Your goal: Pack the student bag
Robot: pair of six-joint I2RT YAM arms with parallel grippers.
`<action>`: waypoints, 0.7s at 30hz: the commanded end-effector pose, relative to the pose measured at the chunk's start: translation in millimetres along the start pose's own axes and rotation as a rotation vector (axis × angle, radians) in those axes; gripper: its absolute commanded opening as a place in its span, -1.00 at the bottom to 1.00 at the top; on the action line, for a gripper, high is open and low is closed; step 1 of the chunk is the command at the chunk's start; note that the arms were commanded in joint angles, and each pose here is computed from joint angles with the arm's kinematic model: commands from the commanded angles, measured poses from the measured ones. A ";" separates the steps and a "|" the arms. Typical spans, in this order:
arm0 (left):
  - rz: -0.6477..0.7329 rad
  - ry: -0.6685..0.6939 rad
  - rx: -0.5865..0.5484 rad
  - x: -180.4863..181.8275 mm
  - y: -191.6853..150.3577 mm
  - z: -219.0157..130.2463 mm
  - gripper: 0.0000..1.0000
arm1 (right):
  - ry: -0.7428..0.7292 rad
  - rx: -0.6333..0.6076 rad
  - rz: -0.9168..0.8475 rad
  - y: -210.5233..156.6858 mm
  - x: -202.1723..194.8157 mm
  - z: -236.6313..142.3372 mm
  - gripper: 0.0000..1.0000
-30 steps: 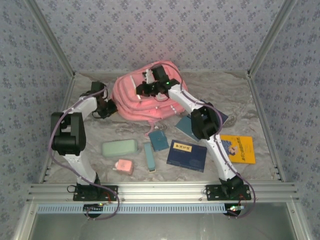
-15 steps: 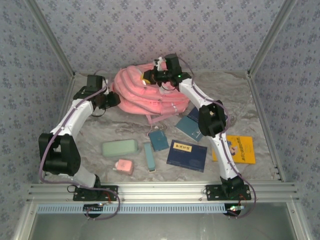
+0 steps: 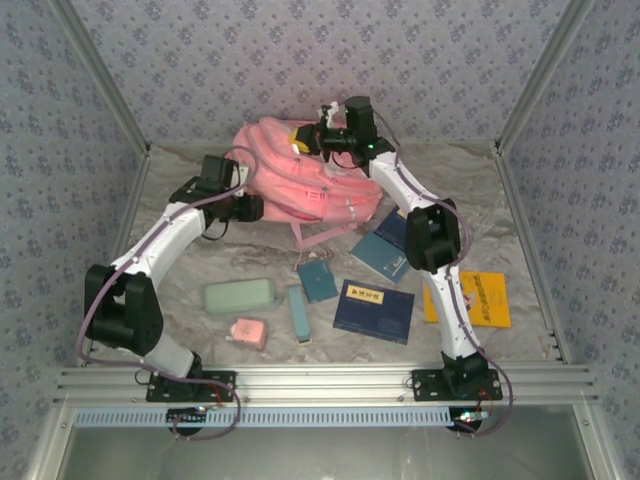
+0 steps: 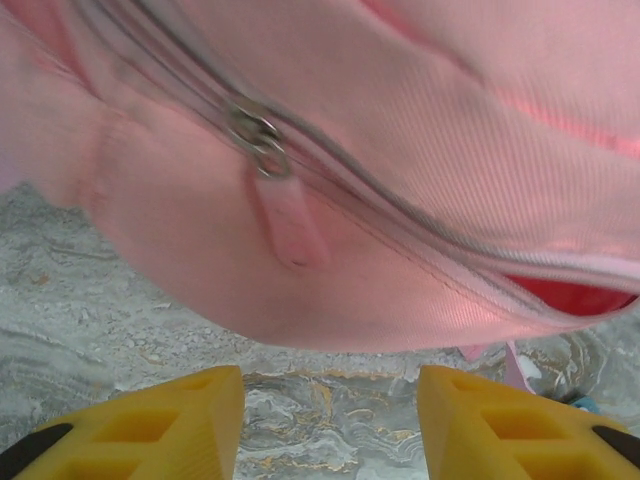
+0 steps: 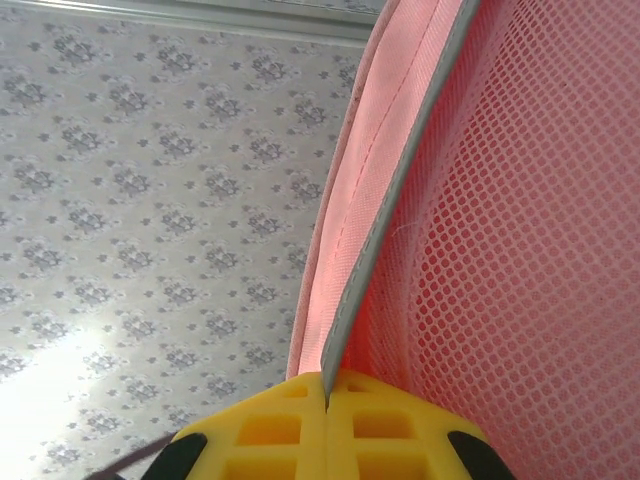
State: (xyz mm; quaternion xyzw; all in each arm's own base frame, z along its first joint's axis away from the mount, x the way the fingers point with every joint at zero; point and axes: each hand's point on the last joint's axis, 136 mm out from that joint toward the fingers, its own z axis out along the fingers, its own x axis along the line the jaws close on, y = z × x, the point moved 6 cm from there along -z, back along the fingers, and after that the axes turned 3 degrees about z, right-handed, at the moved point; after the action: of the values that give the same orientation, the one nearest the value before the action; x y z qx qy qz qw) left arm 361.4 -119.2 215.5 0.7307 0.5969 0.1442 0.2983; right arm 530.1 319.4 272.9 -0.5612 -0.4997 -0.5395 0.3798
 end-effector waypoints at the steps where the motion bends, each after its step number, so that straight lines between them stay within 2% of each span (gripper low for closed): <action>1: 0.049 0.074 -0.063 6.5 15.2 -0.5 0.00 | 0.144 -0.029 -0.123 -0.2 75.6 -27.9 -1.00; 10: 0.028 0.130 -0.094 15.7 37.2 11.7 -0.11 | 0.170 -0.019 -0.120 -2.4 79.1 -27.6 -1.00; 17: 0.004 0.120 -0.094 21.1 50.7 24.4 -0.09 | 0.181 -0.003 -0.111 -6.0 77.8 -23.8 -1.00; 19: 0.005 0.109 -0.095 19.9 53.1 26.6 -0.15 | 0.181 0.003 -0.108 -6.8 76.6 -22.3 -1.00; 21: 0.000 0.106 -0.092 20.5 55.0 29.0 -0.29 | 0.179 0.005 -0.103 -6.7 74.6 -21.7 -1.00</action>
State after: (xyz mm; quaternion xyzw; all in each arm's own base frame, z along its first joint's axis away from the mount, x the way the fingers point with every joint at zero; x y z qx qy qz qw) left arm 413.6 -110.5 210.6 0.7146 0.6112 0.1997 0.2754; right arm 530.9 318.0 276.5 -0.5562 -0.4767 -0.5442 0.4090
